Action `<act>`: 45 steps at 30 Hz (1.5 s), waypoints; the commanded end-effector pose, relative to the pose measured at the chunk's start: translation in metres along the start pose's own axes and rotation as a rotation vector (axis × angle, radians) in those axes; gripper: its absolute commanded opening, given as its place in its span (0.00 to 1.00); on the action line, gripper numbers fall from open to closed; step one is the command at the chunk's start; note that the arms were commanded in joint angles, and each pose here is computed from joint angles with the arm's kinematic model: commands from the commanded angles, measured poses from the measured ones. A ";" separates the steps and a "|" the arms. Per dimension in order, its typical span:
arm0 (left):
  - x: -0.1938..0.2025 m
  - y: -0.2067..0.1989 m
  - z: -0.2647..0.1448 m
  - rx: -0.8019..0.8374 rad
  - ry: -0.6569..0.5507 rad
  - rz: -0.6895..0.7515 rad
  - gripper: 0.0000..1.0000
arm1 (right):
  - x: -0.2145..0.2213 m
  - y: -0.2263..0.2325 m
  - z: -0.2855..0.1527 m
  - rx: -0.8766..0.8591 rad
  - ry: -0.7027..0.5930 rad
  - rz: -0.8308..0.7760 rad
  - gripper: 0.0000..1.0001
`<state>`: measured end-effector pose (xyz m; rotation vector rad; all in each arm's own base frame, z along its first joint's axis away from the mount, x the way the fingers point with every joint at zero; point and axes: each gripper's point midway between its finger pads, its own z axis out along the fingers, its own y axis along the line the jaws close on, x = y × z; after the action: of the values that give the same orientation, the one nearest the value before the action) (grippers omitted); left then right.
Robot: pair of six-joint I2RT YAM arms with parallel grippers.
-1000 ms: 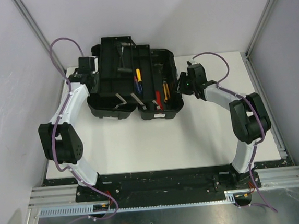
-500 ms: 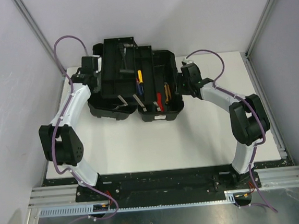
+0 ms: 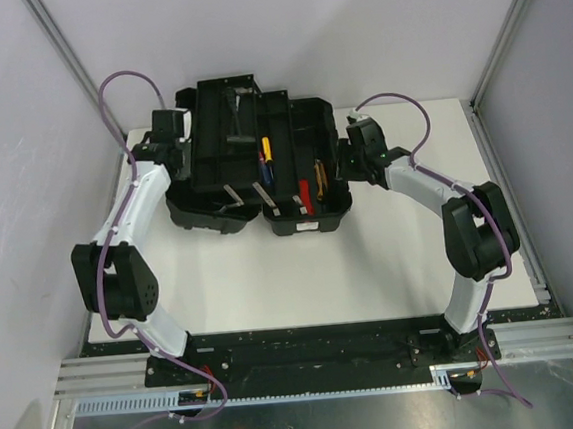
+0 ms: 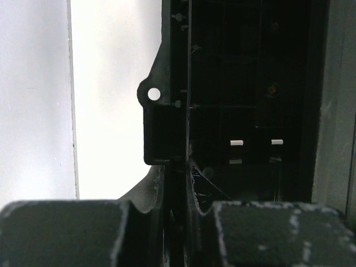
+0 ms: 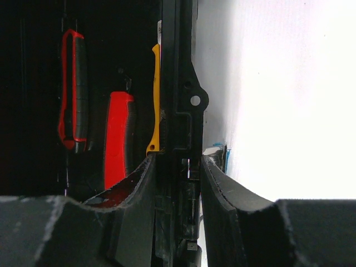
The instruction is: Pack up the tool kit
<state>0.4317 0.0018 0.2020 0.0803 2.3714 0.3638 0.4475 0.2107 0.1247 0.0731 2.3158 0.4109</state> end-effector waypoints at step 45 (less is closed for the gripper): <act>-0.162 0.022 -0.199 -0.102 -0.650 -0.049 0.00 | -0.030 0.052 -0.014 -0.040 -0.150 -0.108 0.00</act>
<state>0.4206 -0.0197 0.2659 0.2640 2.2484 0.6037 0.4334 0.2335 0.1252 -0.0356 2.2964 0.2984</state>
